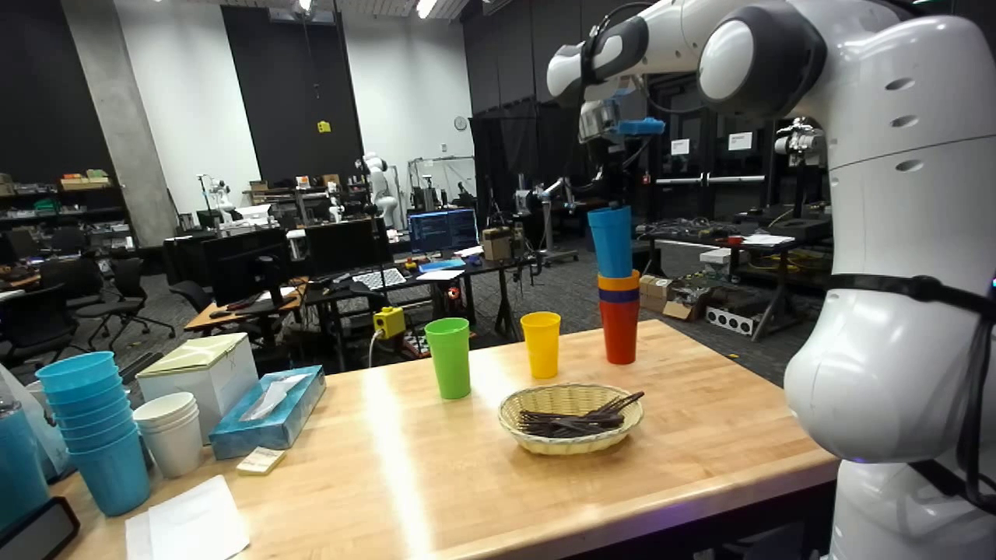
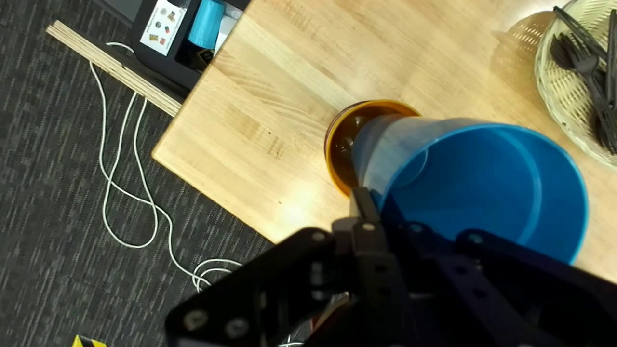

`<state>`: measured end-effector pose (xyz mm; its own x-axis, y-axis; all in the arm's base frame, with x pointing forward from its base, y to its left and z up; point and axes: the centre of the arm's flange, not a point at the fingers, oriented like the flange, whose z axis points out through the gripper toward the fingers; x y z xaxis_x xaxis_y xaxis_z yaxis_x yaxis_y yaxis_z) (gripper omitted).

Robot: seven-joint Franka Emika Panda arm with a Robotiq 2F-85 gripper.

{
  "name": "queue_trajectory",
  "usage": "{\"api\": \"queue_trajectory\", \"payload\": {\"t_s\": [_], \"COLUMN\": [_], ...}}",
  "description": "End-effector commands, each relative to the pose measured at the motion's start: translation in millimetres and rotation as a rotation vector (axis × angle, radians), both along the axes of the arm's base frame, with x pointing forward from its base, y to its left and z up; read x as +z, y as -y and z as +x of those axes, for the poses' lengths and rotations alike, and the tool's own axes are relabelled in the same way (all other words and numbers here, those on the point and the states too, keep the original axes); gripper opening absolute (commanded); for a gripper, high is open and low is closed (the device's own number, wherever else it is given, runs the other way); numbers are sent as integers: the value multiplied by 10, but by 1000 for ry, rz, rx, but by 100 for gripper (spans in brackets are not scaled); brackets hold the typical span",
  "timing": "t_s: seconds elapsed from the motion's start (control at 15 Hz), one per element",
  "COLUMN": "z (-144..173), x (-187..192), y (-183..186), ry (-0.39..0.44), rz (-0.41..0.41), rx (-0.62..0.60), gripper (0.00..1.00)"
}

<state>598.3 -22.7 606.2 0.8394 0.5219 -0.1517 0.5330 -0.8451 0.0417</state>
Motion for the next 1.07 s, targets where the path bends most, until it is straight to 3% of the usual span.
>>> {"api": "queue_trajectory", "payload": {"t_s": [0.0, 0.07, 0.13, 0.33, 0.67, 0.93, 1.0], "z": [-19, -20, -22, -18, -21, -17, -14], "x": [-25, -47, -63, -102, -115, -105, -109], "y": [62, 67, 77, 90, 49, -190, -286], "ry": [7, 3, 4, -1, -4, 15, 22], "rz": [27, 26, 23, 25, 41, 65, 79], "rx": [20, 21, 20, 20, 31, 89, 112], "gripper": [1, 1, 29, 39, 72, 99, 100]}}
